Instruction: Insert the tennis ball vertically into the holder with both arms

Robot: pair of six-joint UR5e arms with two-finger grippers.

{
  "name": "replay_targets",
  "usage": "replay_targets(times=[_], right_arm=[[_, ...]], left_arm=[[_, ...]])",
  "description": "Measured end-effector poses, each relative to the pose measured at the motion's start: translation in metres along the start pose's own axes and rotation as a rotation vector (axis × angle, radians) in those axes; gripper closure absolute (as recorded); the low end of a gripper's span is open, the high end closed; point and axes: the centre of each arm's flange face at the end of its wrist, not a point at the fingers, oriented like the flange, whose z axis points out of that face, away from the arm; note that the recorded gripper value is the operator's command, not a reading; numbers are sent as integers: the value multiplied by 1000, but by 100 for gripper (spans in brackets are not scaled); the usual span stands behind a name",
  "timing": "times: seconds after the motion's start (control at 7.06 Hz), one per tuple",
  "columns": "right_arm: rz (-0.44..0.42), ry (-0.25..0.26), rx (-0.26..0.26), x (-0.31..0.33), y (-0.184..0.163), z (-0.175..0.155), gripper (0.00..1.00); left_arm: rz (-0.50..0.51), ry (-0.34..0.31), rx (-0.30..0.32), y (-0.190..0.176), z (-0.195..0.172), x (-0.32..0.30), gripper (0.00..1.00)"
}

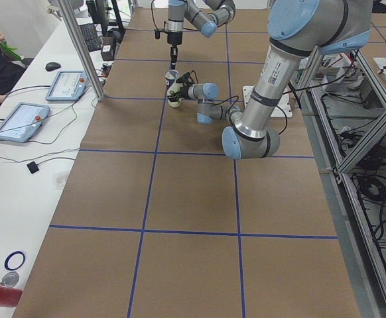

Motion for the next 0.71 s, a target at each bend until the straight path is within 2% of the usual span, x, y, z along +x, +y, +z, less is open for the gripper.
replay_targets(times=[0.14, 0.71], right_arm=[[-1, -2, 2, 0, 0, -1, 0], [25, -13, 20, -2, -4, -13, 0]], left_arm=[[0, -1, 2, -1, 0, -1, 1], [5, -4, -5, 1, -3, -8, 1]])
